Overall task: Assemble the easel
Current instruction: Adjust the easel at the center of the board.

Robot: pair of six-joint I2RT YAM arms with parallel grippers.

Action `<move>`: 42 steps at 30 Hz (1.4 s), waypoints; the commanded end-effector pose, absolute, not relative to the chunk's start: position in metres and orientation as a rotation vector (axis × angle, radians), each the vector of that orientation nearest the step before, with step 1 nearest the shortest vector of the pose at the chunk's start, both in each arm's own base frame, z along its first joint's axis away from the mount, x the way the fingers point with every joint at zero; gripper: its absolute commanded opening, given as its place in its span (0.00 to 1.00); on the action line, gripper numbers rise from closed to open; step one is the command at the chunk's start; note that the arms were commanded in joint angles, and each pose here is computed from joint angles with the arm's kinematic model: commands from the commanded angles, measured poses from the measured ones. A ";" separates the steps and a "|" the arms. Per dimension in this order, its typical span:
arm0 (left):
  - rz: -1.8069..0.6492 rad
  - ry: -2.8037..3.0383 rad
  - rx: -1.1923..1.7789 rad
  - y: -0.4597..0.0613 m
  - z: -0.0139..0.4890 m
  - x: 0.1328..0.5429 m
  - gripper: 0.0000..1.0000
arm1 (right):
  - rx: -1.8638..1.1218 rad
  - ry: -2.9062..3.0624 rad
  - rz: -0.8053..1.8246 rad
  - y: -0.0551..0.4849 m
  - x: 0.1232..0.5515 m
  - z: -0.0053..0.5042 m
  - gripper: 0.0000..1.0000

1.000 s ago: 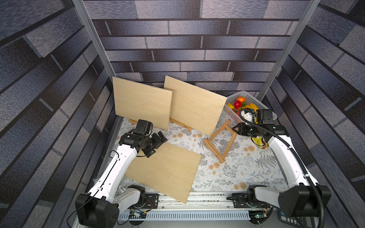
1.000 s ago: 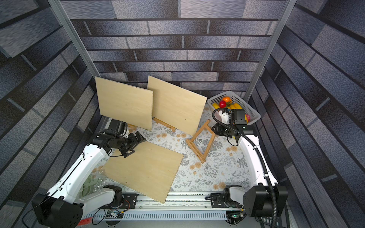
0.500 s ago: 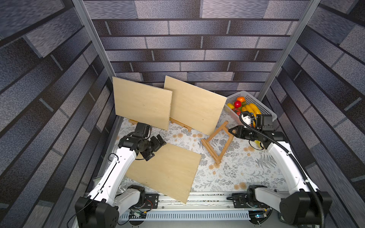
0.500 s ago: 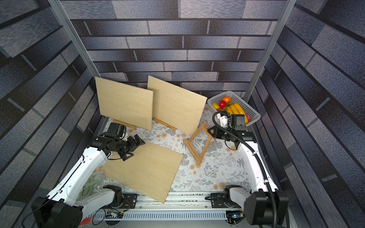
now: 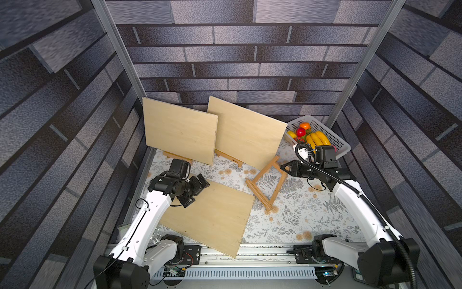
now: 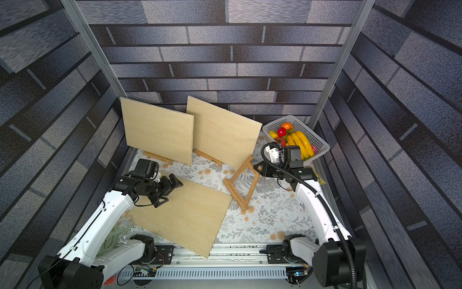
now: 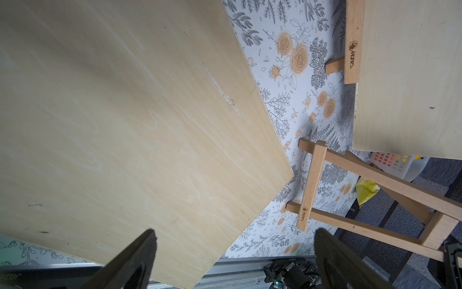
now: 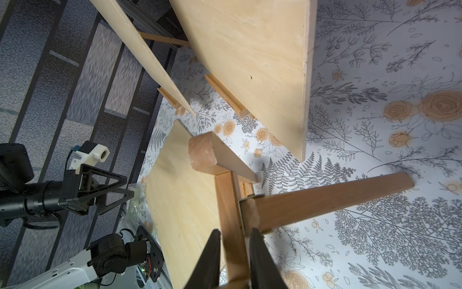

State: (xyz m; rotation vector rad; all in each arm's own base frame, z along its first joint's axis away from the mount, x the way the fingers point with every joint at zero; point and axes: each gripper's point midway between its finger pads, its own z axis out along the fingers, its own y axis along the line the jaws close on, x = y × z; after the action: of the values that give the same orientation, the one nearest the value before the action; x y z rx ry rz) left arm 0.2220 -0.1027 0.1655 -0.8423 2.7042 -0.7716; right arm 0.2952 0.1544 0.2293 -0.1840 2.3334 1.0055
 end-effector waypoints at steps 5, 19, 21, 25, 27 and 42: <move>-0.737 2.720 -0.858 -0.096 0.159 0.212 1.00 | -0.165 2.423 0.958 0.149 0.279 0.211 0.59; -0.513 2.751 -0.620 -0.069 0.183 0.233 1.00 | 0.068 2.399 0.537 0.080 0.258 0.288 1.00; -0.454 2.740 -0.571 -0.060 0.189 0.237 1.00 | 0.109 2.414 0.599 0.085 0.242 0.290 1.00; -0.341 2.680 -0.496 -0.039 0.200 0.246 1.00 | 0.081 2.391 0.852 0.114 0.213 0.291 1.00; -0.293 2.660 -0.515 -0.024 0.203 0.250 1.00 | 0.062 2.450 0.946 0.134 0.198 0.278 1.00; -0.010 2.797 -0.397 0.029 0.142 0.286 1.00 | -0.340 2.864 0.738 0.266 0.098 0.133 1.00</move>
State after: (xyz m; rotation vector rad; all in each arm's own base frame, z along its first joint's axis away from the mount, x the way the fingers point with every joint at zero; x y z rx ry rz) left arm 0.2799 0.0154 0.1534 -0.4917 2.7820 -0.0983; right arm 0.0925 0.2384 0.1378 -0.4135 2.8877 0.7059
